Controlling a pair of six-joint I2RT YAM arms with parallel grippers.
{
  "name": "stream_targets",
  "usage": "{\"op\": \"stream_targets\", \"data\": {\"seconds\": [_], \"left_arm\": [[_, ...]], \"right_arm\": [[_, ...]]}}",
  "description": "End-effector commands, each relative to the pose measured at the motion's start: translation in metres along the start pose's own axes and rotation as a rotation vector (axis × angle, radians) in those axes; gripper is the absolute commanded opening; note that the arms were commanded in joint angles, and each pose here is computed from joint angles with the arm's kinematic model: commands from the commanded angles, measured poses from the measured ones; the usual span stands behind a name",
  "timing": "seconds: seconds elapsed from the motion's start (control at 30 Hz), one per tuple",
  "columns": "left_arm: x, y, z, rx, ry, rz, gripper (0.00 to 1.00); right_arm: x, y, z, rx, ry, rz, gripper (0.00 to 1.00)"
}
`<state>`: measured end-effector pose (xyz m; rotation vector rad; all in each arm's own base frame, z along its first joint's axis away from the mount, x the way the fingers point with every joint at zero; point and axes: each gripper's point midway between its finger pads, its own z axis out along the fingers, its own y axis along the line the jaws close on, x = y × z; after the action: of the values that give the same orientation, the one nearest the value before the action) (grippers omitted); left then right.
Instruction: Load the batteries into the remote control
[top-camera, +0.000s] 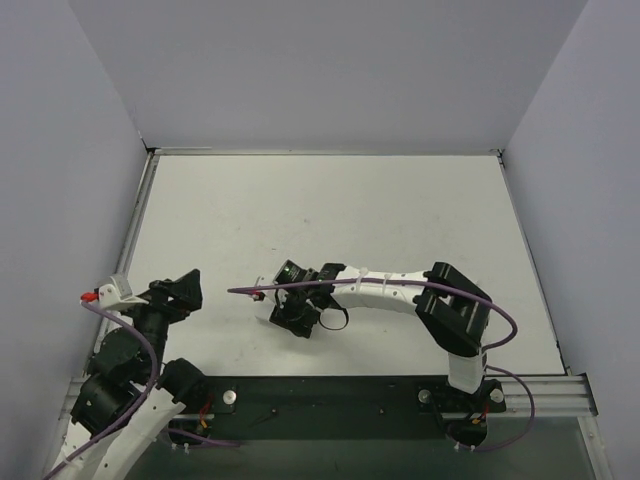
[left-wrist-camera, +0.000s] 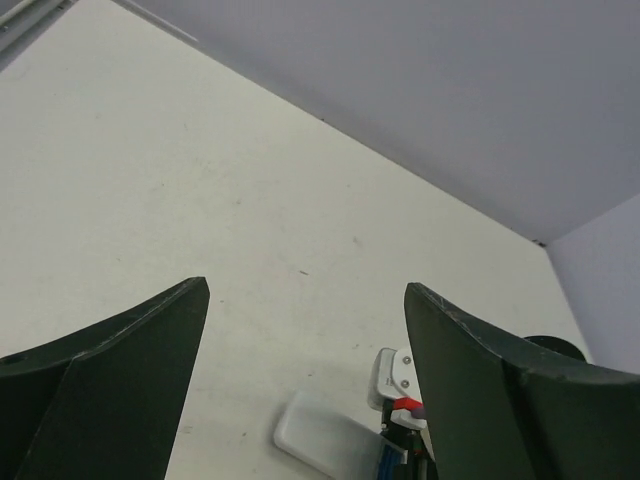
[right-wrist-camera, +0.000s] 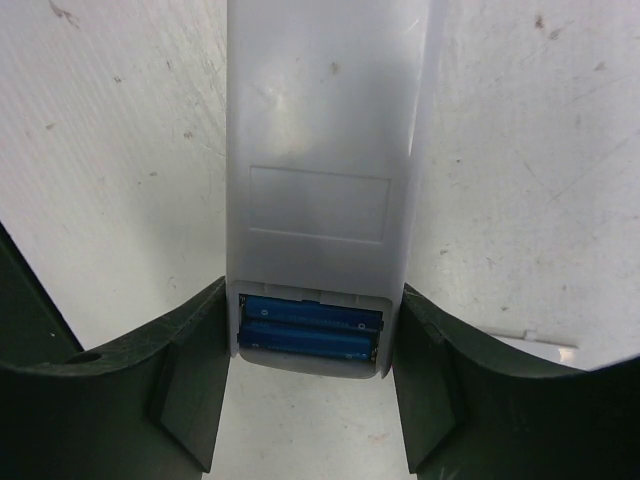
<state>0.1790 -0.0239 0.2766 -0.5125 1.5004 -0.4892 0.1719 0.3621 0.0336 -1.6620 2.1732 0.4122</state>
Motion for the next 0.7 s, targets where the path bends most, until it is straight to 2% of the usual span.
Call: {"op": "stream_targets", "data": {"seconds": [0.0, 0.17, 0.2, 0.37, 0.6, 0.67], "left_arm": [[0.019, 0.02, -0.003, -0.019, 0.048, 0.169, 0.9], [0.015, 0.023, -0.006, -0.01, 0.021, 0.184, 0.91], [0.013, 0.024, -0.007, -0.012, 0.015, 0.184, 0.91], [0.013, 0.027, -0.008, -0.024, 0.014, 0.181, 0.91], [0.014, 0.028, -0.007, -0.03, 0.015, 0.182, 0.92], [0.015, 0.027, -0.006, -0.031, 0.019, 0.186, 0.92]], "right_arm": [[-0.009, 0.001, 0.002, -0.032, 0.008, -0.033, 0.17], [0.005, -0.003, 0.011, -0.047, 0.065, -0.024, 0.25], [0.008, -0.003, 0.014, -0.05, 0.078, -0.025, 0.33], [0.018, -0.011, 0.017, -0.053, 0.117, -0.022, 0.52], [0.009, -0.014, -0.01, -0.051, 0.098, -0.023, 0.75], [0.002, -0.014, -0.024, -0.045, 0.075, -0.024, 0.78]]}}
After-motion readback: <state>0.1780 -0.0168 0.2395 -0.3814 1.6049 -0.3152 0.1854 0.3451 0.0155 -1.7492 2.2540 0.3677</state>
